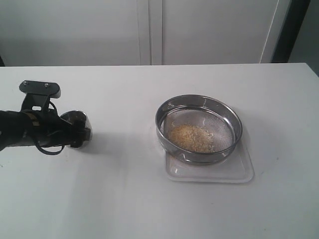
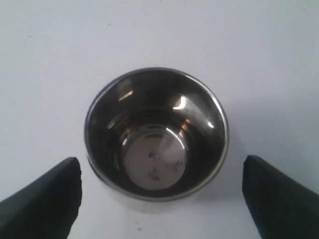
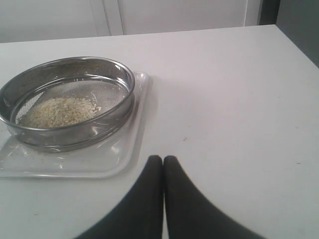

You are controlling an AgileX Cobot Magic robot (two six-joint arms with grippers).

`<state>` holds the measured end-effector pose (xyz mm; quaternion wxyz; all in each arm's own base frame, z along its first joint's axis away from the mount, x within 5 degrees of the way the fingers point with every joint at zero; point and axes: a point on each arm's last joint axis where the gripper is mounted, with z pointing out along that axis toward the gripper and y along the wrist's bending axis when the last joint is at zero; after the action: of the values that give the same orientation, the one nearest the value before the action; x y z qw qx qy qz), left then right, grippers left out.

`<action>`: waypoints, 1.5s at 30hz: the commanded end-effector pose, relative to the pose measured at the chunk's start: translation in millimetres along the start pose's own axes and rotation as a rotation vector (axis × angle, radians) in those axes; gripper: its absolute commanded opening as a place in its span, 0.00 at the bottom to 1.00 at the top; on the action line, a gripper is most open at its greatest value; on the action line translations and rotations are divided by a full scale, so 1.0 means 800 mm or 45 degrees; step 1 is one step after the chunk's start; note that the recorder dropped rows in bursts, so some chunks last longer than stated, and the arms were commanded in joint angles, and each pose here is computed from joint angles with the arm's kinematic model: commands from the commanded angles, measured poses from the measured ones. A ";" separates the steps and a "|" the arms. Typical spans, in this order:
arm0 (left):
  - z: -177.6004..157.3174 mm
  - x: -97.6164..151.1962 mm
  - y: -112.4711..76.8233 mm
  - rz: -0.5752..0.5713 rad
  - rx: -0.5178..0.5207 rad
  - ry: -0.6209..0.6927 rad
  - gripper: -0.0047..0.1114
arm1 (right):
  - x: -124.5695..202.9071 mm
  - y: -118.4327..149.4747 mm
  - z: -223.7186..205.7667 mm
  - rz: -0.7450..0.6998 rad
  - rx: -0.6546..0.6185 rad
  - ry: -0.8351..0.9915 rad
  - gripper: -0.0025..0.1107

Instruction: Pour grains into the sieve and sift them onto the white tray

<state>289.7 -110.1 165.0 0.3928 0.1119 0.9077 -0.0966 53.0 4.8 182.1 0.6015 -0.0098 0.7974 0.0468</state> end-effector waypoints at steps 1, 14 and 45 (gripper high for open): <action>-0.016 0.001 0.001 -0.019 -0.012 0.079 0.79 | 0.000 0.000 0.000 -0.001 -0.004 -0.017 0.02; -0.054 0.021 0.003 -0.019 -0.058 0.429 0.65 | 0.000 0.000 0.000 -0.001 -0.004 -0.017 0.02; -0.125 0.020 0.016 0.193 -0.090 0.562 0.04 | 0.000 0.000 0.000 -0.001 -0.004 -0.017 0.02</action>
<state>216.2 -76.4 219.0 0.2037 0.1994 0.9584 -0.0114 53.0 4.8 182.1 0.6015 -0.0098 0.7974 0.0468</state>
